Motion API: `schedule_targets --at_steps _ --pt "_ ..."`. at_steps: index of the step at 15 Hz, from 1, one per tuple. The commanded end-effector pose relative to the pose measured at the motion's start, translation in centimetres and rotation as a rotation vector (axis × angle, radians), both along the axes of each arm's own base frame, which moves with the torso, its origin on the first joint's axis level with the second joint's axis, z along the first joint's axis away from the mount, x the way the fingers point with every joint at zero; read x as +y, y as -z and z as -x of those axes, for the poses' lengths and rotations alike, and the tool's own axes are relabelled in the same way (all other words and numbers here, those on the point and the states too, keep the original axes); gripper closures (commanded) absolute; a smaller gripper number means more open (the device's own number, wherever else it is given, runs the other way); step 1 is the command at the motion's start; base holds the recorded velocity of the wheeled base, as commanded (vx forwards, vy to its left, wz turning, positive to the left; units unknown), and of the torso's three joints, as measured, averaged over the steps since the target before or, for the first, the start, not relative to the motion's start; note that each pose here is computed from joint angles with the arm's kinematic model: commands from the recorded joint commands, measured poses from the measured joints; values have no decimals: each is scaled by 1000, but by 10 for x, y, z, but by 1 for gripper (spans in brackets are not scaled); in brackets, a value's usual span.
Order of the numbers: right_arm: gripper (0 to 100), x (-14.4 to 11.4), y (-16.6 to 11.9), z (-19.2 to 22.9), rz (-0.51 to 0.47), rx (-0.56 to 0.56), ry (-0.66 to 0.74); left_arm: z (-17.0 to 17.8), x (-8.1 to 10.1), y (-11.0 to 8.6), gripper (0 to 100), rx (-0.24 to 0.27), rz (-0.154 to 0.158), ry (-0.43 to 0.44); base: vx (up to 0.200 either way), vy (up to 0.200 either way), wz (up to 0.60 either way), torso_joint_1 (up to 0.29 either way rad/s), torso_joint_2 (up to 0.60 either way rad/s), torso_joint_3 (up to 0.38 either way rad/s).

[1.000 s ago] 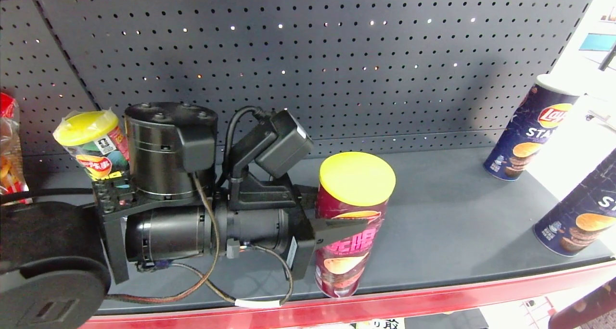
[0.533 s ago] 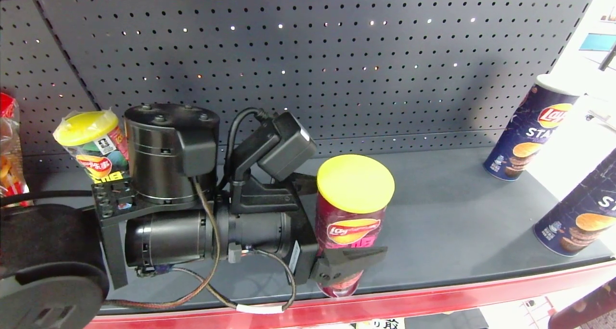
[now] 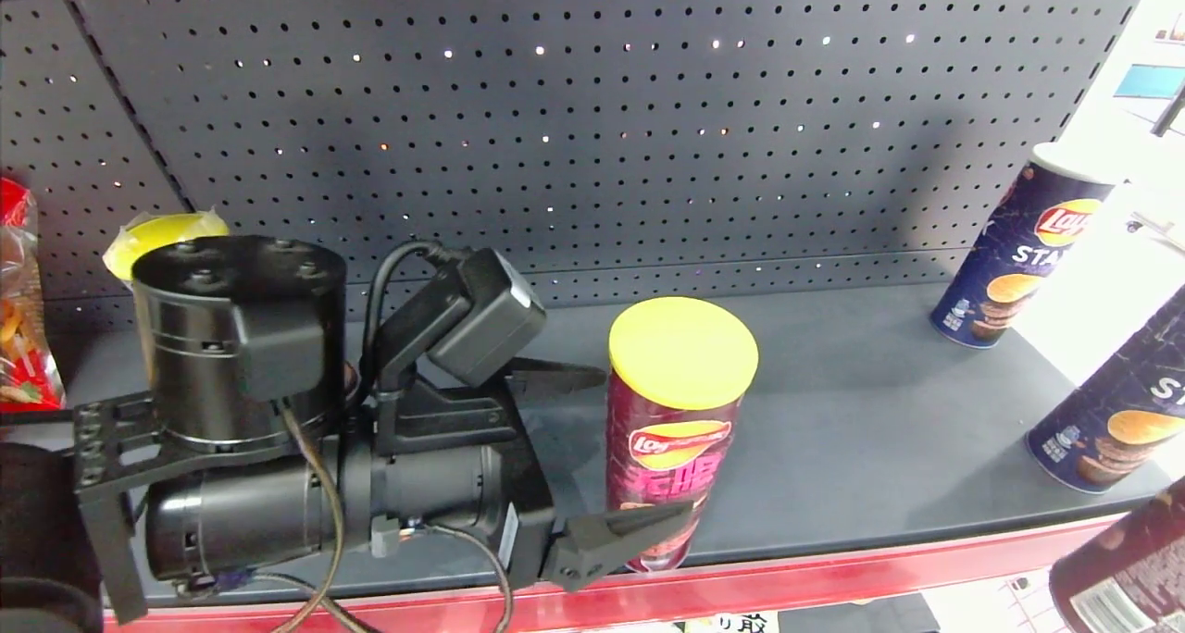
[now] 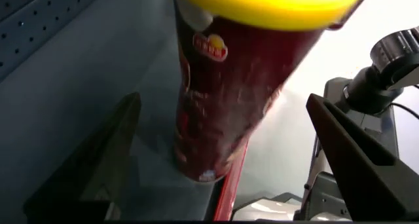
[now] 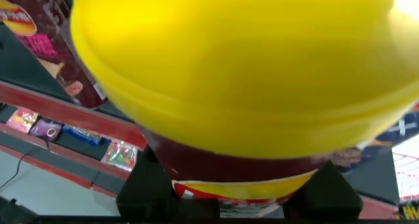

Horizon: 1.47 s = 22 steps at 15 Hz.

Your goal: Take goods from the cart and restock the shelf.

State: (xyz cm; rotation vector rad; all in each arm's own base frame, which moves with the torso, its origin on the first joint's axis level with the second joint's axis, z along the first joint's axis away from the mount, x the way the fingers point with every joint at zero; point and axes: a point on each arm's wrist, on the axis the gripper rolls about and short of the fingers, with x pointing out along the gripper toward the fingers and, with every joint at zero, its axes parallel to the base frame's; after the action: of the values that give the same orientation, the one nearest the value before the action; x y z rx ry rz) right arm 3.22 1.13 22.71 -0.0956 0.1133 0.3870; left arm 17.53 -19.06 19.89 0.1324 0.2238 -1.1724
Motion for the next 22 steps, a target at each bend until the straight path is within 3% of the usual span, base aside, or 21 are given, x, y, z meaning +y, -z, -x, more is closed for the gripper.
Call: schedule_targets --at_steps 1,4,8,11,14,17,19,22 --pt "100 7 -6 -22 4 23 -24 12 19 -3 0 -16 14 -22 0 0 0 0 0 0" --pt "100 23 -19 -63 4 4 -76 30 39 -2 0 -30 20 -51 0 0 0 0 0 0" --pt "100 44 -25 -112 53 24 -114 41 55 -1 0 -72 -7 -242 0 0 0 0 0 0" --pt "100 63 -27 -127 75 37 -188 50 64 8 0 -59 -24 -238 0 0 0 0 0 0" --pt "100 89 -26 -177 64 22 -205 63 75 20 0 -38 -40 -216 0 0 0 0 0 0" --pt "100 112 -19 -210 53 -12 -230 65 77 22 0 -33 -40 -217 0 0 0 0 0 0" --pt "100 124 -14 -225 51 9 -246 65 78 19 0 -21 -17 -229 0 0 0 0 0 0" --pt "100 139 -10 -240 46 21 -282 67 80 19 0 -25 -13 -237 0 0 0 0 0 0"
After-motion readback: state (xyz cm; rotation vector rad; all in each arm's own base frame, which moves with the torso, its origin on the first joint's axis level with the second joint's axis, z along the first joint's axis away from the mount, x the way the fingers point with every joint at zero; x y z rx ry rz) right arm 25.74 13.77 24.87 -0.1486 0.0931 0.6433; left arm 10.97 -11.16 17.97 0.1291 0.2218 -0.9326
